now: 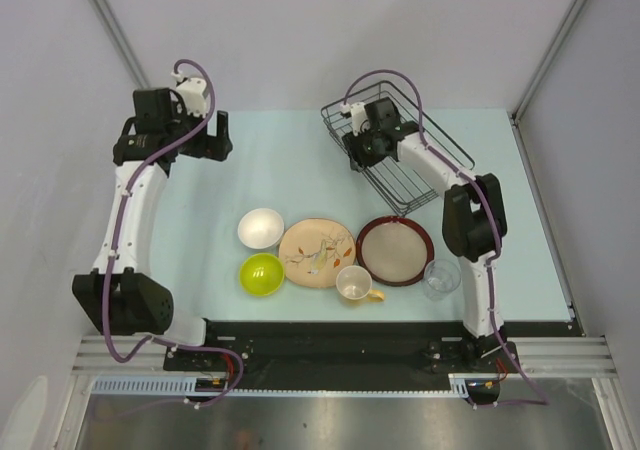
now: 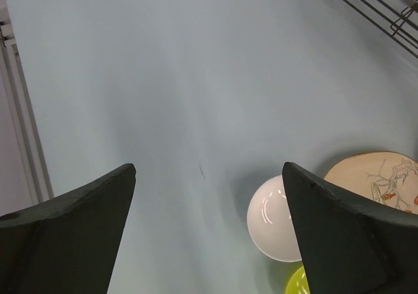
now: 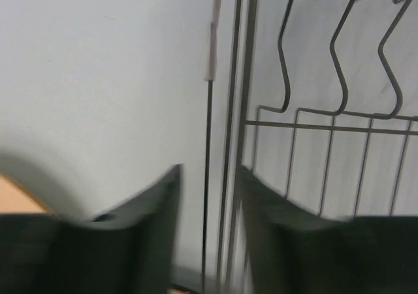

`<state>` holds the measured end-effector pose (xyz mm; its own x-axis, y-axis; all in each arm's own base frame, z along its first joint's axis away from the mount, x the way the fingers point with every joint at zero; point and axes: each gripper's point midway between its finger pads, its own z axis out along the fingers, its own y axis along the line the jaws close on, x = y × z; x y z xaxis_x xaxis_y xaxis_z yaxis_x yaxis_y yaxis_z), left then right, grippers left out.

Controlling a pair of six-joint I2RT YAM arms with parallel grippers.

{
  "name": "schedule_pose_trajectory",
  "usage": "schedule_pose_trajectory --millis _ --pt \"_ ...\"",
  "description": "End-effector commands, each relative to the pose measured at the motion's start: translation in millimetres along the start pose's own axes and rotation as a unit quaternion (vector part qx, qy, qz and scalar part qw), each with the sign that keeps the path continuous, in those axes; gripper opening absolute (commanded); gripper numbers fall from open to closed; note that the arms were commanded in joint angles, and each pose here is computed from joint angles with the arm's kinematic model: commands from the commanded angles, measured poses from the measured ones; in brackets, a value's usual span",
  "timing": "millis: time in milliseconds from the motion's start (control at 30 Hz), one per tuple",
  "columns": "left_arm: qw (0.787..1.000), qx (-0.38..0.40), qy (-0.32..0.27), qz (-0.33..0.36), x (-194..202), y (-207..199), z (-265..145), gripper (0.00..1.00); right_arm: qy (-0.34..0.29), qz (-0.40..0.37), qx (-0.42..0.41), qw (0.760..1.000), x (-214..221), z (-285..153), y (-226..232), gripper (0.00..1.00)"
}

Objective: Load the mixed dishes into the dish rack

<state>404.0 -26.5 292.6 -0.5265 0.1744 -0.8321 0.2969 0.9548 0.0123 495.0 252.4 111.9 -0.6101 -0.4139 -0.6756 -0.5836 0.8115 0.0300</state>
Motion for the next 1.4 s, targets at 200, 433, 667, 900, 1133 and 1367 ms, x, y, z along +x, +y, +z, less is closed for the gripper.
schedule_pose_trajectory --millis 200,433,667,900,1133,1367 --pt "0.997 0.058 -0.017 -0.053 -10 -13 49 0.97 -0.049 -0.109 -0.033 0.992 -32 -44 74 0.84" --pt "0.996 0.071 -0.019 -0.054 -14 -15 73 0.97 -0.138 0.108 0.158 0.972 -86 -119 -21 0.83" --pt "0.996 0.085 -0.022 -0.031 -21 -37 82 0.97 -0.154 0.387 0.234 0.878 -36 -197 -141 0.61" --pt "0.995 0.089 -0.040 -0.010 -34 -42 94 0.98 -0.026 0.443 0.343 0.828 58 -197 -164 0.73" --pt "0.990 0.117 -0.077 0.025 -67 -64 138 1.00 -0.006 0.457 0.312 0.833 79 -178 -147 0.72" --pt "0.986 0.123 -0.094 0.063 -100 -98 197 1.00 0.006 0.448 0.331 0.831 90 -188 -151 0.72"
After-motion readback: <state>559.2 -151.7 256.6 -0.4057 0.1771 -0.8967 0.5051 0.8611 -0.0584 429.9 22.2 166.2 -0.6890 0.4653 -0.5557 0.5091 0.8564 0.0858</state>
